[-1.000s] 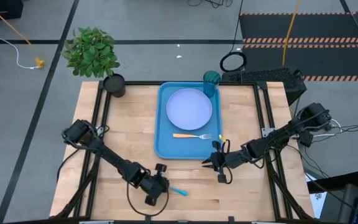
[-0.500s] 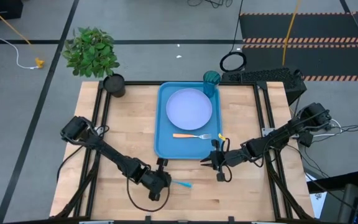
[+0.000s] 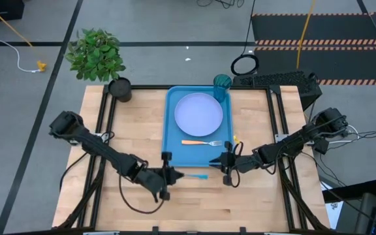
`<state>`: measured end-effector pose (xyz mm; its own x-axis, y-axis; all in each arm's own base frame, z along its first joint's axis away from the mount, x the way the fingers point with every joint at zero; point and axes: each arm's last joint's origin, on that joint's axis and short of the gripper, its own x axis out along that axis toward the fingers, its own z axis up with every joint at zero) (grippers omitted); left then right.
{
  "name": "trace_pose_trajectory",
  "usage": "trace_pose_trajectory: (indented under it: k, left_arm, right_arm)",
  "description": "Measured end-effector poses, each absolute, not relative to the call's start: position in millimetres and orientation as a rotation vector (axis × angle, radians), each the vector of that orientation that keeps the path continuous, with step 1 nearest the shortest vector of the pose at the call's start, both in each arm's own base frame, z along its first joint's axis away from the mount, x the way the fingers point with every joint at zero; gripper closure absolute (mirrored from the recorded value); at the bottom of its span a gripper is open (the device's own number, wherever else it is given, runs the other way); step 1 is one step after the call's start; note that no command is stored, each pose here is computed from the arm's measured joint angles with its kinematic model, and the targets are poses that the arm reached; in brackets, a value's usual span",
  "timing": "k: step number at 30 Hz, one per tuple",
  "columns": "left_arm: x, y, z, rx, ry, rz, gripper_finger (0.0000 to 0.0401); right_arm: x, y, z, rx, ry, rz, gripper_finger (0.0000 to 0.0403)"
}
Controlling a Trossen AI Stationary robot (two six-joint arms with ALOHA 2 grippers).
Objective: Pick and place plate/cup/fork/spoon on tray
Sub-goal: Put the blue spoon on the blue serving tray to the right of the orange fork
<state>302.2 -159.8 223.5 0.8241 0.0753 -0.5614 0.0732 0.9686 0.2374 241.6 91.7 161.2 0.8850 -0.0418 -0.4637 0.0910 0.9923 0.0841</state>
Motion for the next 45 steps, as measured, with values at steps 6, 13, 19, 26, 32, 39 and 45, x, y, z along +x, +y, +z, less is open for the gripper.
trace_pose_trajectory:
  k: [6, 13, 19, 26, 32, 39, 45]
  left_arm:
    - [301.5, -152.9, 238.4, 0.223, 0.493, 0.207, 0.0394]
    - [313.2, -151.5, 230.3, 0.145, 0.389, 0.412, 0.0391]
    - [324.2, -162.2, 209.1, 0.183, 0.381, 0.402, 0.0394]
    - [330.9, -161.7, 201.0, 0.238, 0.378, 0.410, 0.0394]
    - [331.2, -160.7, 201.4, 0.264, 0.383, 0.410, 0.0393]
    - [333.5, -154.9, 200.4, 0.309, 0.406, 0.412, 0.0394]
    - [337.4, -145.6, 200.2, 0.346, 0.422, 0.435, 0.0391]
  right_arm:
    - [245.1, 93.0, 168.8, 0.133, 0.394, -0.073, 0.0348]
    - [248.0, 95.3, 181.0, 0.216, 0.250, -0.142, 0.0348]
    - [246.1, 104.7, 191.8, 0.223, 0.143, -0.138, 0.0344]
    - [246.0, 106.3, 195.3, 0.210, 0.112, -0.126, 0.0305]
    - [247.0, 105.3, 199.7, 0.188, 0.073, -0.124, 0.0283]
    - [250.2, 97.8, 201.6, 0.186, 0.053, -0.152, 0.0327]
    - [252.7, 91.7, 202.0, 0.117, 0.054, -0.168, 0.0396]
